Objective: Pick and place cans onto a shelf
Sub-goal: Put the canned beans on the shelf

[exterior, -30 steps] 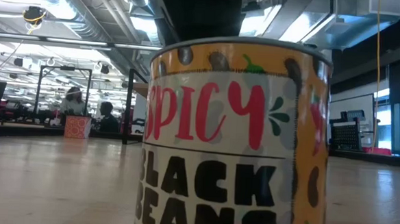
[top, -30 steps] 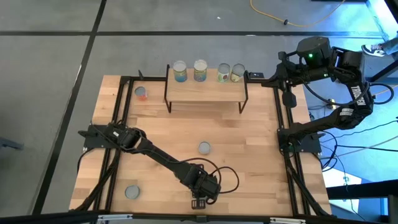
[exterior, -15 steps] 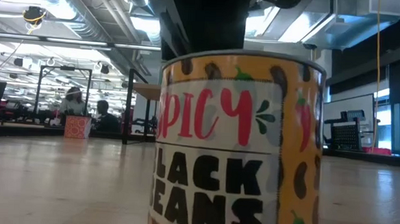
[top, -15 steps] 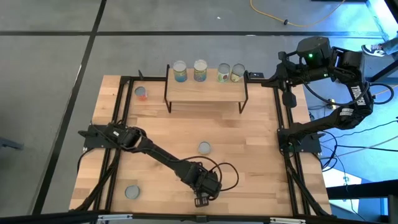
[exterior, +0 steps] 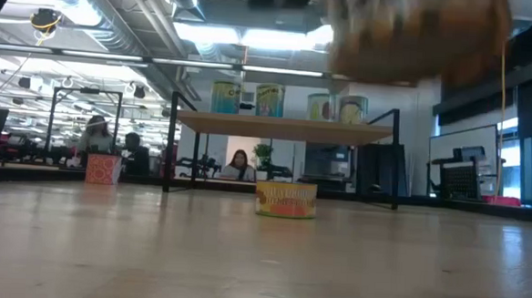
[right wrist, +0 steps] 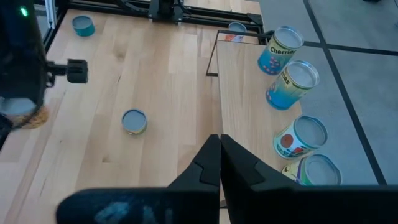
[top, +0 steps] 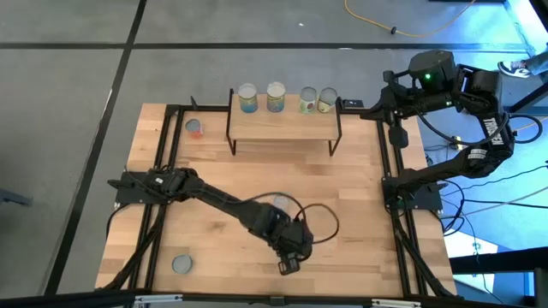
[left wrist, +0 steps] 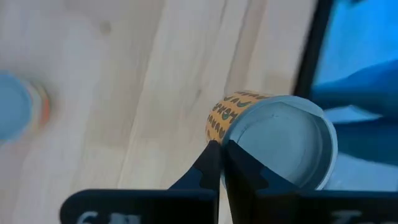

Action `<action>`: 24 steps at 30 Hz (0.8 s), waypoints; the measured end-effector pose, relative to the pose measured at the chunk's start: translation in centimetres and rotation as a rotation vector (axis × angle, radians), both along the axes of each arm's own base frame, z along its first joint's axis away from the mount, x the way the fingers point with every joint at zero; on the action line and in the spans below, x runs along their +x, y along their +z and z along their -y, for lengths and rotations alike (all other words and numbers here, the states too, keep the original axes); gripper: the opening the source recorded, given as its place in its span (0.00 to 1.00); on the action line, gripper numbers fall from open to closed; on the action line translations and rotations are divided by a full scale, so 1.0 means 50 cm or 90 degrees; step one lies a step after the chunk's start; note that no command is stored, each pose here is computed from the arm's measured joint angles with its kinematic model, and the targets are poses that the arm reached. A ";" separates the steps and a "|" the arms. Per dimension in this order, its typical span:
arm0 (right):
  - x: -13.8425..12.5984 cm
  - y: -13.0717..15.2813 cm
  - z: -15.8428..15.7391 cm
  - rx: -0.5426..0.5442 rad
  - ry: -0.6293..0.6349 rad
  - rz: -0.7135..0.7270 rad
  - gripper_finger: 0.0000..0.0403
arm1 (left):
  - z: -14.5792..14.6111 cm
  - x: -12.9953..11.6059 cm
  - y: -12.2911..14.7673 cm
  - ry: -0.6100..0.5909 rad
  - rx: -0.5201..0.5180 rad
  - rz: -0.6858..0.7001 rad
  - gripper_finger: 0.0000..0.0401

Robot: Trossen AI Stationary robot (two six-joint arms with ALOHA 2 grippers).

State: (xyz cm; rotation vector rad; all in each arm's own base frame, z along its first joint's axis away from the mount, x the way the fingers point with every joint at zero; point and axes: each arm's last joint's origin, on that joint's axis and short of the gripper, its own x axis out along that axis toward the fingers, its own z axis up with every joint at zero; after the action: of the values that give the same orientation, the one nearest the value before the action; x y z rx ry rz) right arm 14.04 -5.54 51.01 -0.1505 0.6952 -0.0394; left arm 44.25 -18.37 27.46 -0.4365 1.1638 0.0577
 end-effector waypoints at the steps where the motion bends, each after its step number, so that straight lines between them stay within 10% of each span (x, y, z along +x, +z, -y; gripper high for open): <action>1: 0.000 0.000 0.000 0.000 0.000 0.000 0.01 | -0.007 0.001 0.019 0.006 -0.003 0.011 0.00; 24: 0.002 -0.003 0.001 0.000 -0.003 -0.011 0.01 | -0.319 -0.229 0.318 0.261 0.152 0.047 0.00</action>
State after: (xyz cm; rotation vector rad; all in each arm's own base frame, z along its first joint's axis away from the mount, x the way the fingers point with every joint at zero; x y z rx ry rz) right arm 14.13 -5.61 50.85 -0.1486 0.7125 -0.0430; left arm 32.81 -2.41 43.36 -0.4547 0.9657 0.5270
